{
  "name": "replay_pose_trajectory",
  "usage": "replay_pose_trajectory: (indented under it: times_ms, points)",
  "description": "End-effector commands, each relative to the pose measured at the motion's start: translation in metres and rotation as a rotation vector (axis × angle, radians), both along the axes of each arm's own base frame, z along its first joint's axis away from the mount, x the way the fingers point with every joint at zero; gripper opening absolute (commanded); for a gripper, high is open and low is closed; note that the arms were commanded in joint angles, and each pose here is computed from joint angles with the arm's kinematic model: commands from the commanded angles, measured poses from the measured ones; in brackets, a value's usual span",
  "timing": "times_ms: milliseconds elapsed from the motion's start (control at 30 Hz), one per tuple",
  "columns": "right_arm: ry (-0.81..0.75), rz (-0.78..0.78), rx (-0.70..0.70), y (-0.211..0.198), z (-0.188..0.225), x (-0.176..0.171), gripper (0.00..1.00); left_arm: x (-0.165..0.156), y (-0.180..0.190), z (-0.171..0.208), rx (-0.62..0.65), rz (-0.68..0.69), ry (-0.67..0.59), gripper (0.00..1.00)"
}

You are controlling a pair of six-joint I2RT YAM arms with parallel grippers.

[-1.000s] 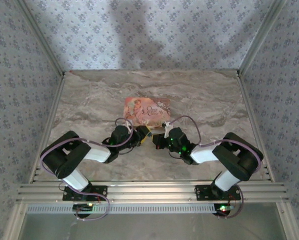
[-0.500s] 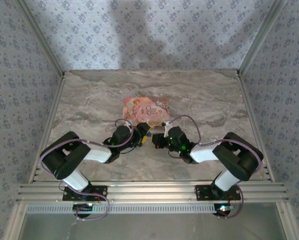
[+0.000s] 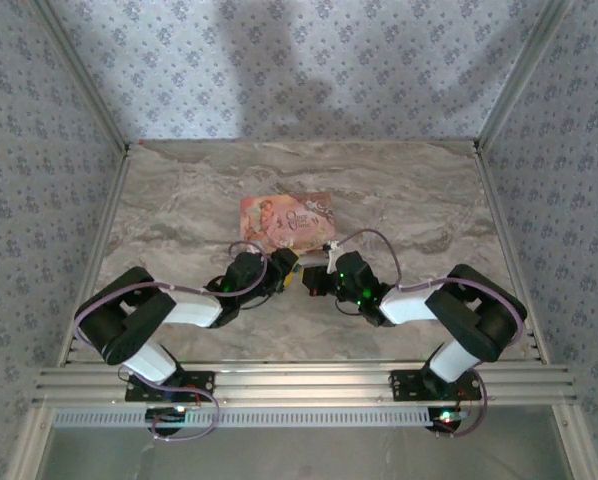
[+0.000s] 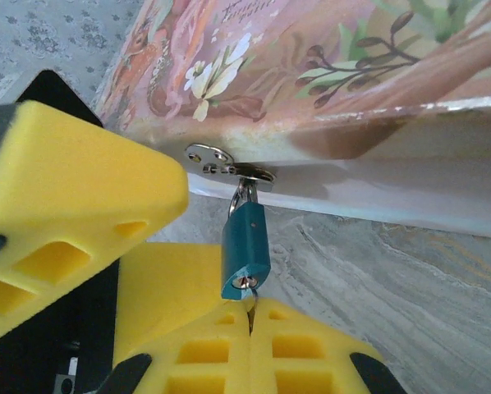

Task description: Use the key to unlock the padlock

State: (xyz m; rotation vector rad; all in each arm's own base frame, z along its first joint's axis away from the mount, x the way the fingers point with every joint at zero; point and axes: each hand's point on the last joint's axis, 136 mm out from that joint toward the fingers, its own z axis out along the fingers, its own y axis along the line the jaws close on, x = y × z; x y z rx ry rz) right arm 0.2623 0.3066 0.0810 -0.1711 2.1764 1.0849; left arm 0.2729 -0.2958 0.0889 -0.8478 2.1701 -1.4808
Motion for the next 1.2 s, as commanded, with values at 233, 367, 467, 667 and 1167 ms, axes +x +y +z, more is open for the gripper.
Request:
replay_pose_trajectory:
  times_ms: [233,367,467,667,1167]
  points:
    - [0.022,0.068,0.107,0.019,0.023,-0.002,0.0,-0.018,0.001,-0.031,0.023,-0.007,0.157,0.33]
    - [0.023,0.07,0.113,0.019,0.024,-0.001,0.0,-0.019,0.002,-0.033,0.029,-0.007,0.162,0.23]
    - [0.031,0.074,0.114,0.018,0.023,-0.001,0.02,-0.019,0.002,-0.033,0.031,-0.007,0.162,0.18]
    - [0.027,0.064,0.104,0.012,0.021,-0.001,0.15,-0.019,0.004,-0.033,0.043,-0.005,0.158,0.13]
    - [-0.273,0.037,-0.215,-0.05,0.031,-0.001,0.49,-0.021,0.008,-0.029,0.075,-0.013,0.15,0.12]
